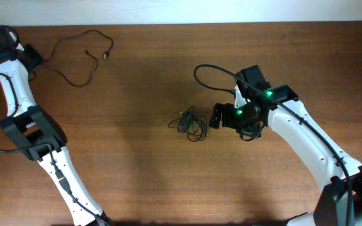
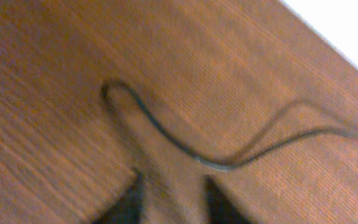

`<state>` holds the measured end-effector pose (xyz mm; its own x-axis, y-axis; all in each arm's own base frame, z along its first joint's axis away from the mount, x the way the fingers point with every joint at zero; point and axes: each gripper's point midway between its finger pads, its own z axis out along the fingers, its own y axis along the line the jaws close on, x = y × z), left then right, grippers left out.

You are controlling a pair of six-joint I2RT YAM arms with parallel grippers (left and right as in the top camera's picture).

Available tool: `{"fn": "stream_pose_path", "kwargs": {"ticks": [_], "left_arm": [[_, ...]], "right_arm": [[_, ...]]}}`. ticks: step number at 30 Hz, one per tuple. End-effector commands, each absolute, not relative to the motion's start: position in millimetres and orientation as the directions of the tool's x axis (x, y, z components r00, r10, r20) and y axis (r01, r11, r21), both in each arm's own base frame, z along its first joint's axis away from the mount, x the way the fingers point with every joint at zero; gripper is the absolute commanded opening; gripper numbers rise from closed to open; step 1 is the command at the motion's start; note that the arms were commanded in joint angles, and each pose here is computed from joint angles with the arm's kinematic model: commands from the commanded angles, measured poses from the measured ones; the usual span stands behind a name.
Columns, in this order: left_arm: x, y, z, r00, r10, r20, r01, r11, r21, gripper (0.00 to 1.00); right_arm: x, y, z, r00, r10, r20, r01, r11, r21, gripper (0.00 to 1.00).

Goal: Untangle cables

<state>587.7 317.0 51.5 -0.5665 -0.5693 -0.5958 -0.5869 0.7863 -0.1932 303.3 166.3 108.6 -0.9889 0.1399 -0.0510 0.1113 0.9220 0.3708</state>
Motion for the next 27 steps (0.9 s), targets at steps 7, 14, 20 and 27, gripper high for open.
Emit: {"fn": "stream_pose_path", "kwargs": {"ticks": [7,14,20,27], "left_arm": [[616.3,341.7,155.7,-0.369,-0.458,-0.809,-0.543,0.812,-0.213,0.0],[615.1,351.8,195.1,-0.294,-0.423,-0.857,-0.537,0.815,-0.218,0.96],[596.9,352.1,142.9,-0.395,-0.491,-0.776,-0.576,0.791,-0.208,0.99],[583.7,342.3,121.4,-0.463,-0.531,-0.709,-0.592,0.781,-0.198,0.99]], "right_arm": [[300.9,163.1,104.6,-0.989,0.141,-0.041,0.117,0.927,0.356,0.99],[299.9,162.7,104.4,-0.989,0.141,-0.037,0.119,0.927,0.354,0.99],[299.2,162.5,104.2,-0.989,0.141,-0.034,0.12,0.928,0.353,0.99],[294.7,160.8,103.3,-0.99,0.141,-0.016,0.127,0.93,0.344,0.99]]}}
